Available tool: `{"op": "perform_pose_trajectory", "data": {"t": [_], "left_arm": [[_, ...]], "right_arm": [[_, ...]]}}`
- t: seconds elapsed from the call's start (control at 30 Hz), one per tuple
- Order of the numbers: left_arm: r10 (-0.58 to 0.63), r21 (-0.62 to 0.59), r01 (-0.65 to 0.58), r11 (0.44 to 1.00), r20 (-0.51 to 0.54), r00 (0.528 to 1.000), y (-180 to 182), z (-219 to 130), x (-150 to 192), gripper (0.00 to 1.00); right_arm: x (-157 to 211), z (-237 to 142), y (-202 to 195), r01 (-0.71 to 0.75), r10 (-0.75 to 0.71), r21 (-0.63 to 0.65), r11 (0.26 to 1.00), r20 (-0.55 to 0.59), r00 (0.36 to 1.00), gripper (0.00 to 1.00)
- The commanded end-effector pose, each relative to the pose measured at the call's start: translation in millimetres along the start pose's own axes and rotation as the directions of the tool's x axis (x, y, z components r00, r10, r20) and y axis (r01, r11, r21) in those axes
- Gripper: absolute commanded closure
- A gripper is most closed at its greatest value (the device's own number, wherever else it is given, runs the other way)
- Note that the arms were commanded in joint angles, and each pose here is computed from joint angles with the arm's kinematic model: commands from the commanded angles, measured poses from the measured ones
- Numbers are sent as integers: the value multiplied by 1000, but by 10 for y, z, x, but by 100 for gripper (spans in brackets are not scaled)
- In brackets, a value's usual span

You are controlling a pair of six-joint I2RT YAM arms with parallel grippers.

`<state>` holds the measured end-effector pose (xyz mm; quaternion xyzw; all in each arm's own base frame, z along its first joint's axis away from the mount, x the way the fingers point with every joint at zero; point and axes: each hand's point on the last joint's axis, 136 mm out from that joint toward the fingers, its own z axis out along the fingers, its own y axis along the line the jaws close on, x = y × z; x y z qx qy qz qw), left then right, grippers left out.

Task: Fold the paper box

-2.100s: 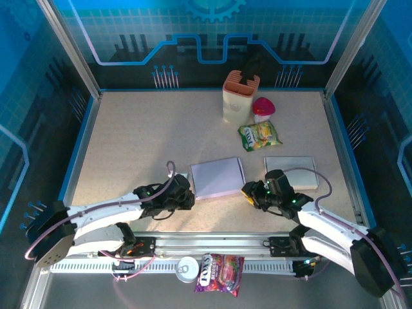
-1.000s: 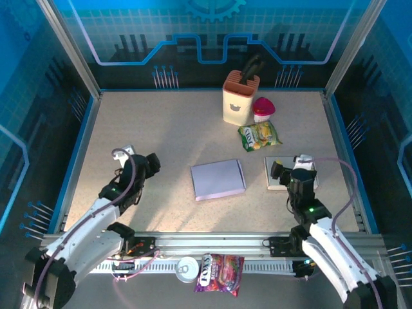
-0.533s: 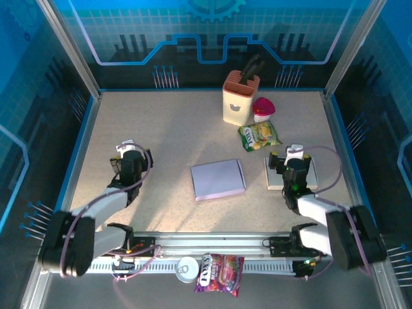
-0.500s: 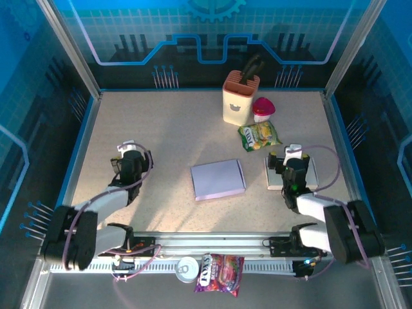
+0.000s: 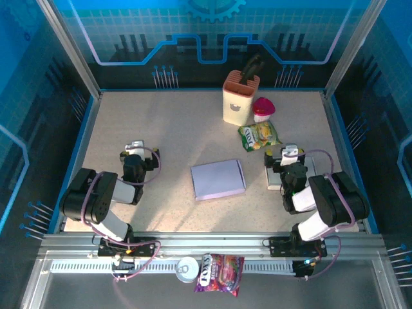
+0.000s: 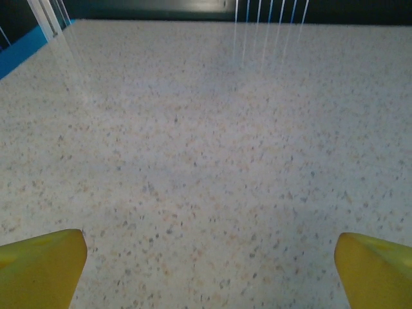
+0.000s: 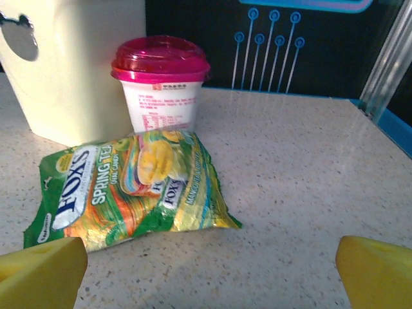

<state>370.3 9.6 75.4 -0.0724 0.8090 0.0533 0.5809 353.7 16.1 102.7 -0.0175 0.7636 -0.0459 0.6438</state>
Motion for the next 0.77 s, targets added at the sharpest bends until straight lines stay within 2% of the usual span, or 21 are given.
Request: {"op": "perform_pose_trajectory", "data": {"t": [0.0, 0.07, 0.23, 0.6, 0.73], "left_arm": [[-27, 4, 27, 1000, 69, 997, 2, 82, -302, 1], [-24, 1, 24, 1000, 29, 999, -7, 155, -290, 1], [-44, 0, 44, 999, 26, 999, 40, 167, -290, 1], [-44, 0, 44, 999, 25, 999, 38, 167, -290, 1], [-41, 21, 40, 999, 38, 998, 13, 129, -278, 1]], "right_arm": [[-160, 95, 30, 31, -31, 3, 1000, 50, 998, 0], [-146, 159, -6, 26, -27, 25, 999, 15, 1000, 0], [-101, 302, -6, 42, -39, 47, 998, -67, 997, 0], [-109, 321, 42, 70, -67, 50, 996, -72, 995, 0], [-152, 230, 61, 72, -71, 46, 996, -18, 997, 0]]}}
